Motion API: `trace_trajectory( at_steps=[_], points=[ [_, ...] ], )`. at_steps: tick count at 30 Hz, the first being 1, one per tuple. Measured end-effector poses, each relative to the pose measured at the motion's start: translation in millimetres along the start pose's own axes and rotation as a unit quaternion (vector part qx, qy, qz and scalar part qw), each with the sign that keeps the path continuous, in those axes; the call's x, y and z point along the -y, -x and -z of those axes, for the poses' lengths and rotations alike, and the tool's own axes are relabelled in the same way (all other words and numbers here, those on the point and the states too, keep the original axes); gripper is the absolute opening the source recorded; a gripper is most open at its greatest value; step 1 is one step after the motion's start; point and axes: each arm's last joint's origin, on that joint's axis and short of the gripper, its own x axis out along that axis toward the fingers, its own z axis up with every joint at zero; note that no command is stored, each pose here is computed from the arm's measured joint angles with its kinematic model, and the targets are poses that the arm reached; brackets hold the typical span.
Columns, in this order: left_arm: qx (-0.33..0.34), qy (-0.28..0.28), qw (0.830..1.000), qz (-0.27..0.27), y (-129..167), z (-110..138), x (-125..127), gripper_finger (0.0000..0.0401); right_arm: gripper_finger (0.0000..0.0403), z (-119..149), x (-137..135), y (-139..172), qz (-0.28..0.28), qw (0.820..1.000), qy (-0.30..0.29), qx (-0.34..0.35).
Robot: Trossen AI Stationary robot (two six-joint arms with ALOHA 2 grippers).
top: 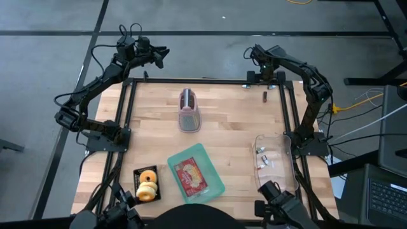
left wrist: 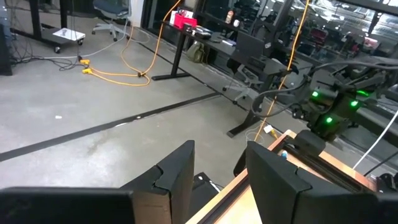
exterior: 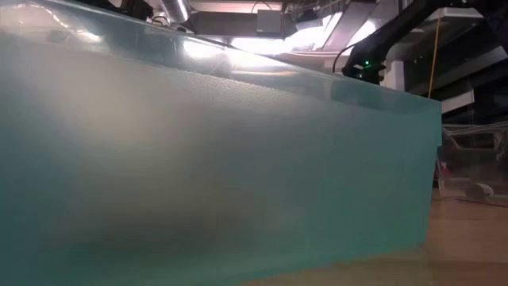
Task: Pick & Place Food Item
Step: Put the dark red food coloring bottle into the transparent bin
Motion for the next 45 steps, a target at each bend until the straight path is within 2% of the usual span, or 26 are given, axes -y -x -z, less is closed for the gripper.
trace_trajectory(
  at_steps=[7,14,21,28,31,39,45],
  points=[
    [0.0,0.003,1.0,0.0,0,0,0,0.0141,0.0203,13,-2,-12,0.014,0.999,-0.01,-0.037],
    [0.0,0.006,1.0,-0.001,0,0,0,0.0141,0.0197,17,-6,-9,0.034,0.999,-0.004,-0.006],
    [-0.007,0.008,1.0,-0.003,0,1,0,0.0141,0.0197,14,9,-36,0.039,0.998,-0.035,-0.019],
    [-0.007,0.008,1.0,-0.003,0,2,0,0.0141,0.0197,15,14,-64,-0.004,0.998,-0.064,-0.023],
    [-0.007,0.008,1.0,-0.003,0,2,0,0.0141,0.0197,17,19,-72,0.0,0.997,-0.07,-0.028],
    [-0.013,0.01,1.0,-0.005,0,3,-1,0.0141,0.0194,15,19,-73,0.005,0.996,-0.082,-0.015],
    [-0.019,0.008,1.0,-0.006,0,4,-1,0.0141,0.016,16,19,-74,0.009,0.996,-0.084,-0.016]
  ],
)
